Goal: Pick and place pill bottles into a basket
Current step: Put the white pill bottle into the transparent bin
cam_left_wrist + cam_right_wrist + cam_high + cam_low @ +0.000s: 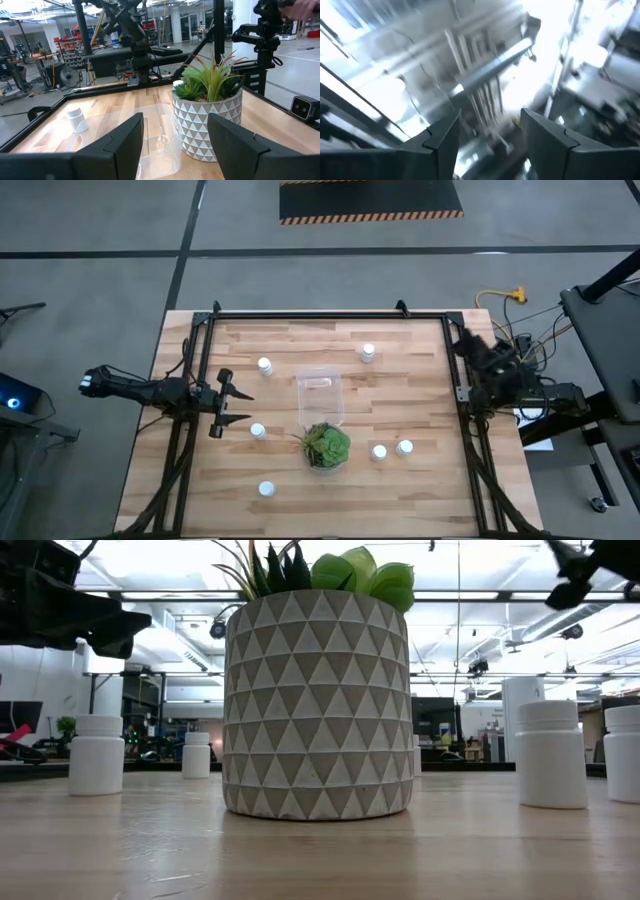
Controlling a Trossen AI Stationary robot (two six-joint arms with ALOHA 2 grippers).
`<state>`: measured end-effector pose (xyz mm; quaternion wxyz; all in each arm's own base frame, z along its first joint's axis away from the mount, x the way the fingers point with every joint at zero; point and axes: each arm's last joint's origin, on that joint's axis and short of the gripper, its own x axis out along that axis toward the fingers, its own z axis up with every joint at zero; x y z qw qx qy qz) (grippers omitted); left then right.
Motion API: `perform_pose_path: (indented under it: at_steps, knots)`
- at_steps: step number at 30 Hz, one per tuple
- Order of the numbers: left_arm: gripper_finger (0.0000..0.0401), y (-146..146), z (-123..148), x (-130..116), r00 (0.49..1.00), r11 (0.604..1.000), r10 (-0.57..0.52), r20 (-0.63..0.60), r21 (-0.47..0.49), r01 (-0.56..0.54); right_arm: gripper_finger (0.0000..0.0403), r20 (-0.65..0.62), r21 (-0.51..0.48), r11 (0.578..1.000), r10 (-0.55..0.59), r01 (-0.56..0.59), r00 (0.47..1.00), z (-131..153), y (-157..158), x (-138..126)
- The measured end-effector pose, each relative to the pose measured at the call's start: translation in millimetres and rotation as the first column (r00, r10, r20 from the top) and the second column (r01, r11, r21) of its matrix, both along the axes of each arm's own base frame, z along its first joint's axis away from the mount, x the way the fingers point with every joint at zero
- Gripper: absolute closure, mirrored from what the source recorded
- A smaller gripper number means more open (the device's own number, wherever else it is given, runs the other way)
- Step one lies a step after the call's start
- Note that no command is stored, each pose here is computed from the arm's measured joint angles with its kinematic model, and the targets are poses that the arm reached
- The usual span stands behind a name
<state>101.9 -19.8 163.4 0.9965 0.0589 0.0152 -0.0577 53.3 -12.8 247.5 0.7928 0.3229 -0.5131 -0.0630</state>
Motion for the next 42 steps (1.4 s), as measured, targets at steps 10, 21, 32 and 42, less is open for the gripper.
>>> perform_pose_path:
  at_steps: [10,21,32,42]
  knots:
    - [0.0198,0.0,0.0,0.0,1.0,1.0,0.0,0.0,0.0,0.0,0.0209,0.098,-0.23,0.963,-0.124,0.144,0.987,82.9,4.3,-19.0]
    - [0.0198,0.0,-0.1,0.0,1.0,1.0,0.0,0.0,0.0,0.0,0.0209,-0.102,-0.476,0.877,-0.134,0.07,0.986,198.3,10.0,8.3]
    - [0.0198,0.0,0.0,0.0,1.0,1.0,0.0,0.0,0.0,0.0,0.0209,-0.634,-0.415,0.883,-0.106,-0.221,0.766,248.2,9.9,54.8]
    - [0.0198,0.0,0.0,0.0,1.0,1.0,0.0,0.0,0.0,0.0,0.0209,-0.91,-0.273,0.844,-0.072,-0.461,0.407,268.2,12.2,84.1]
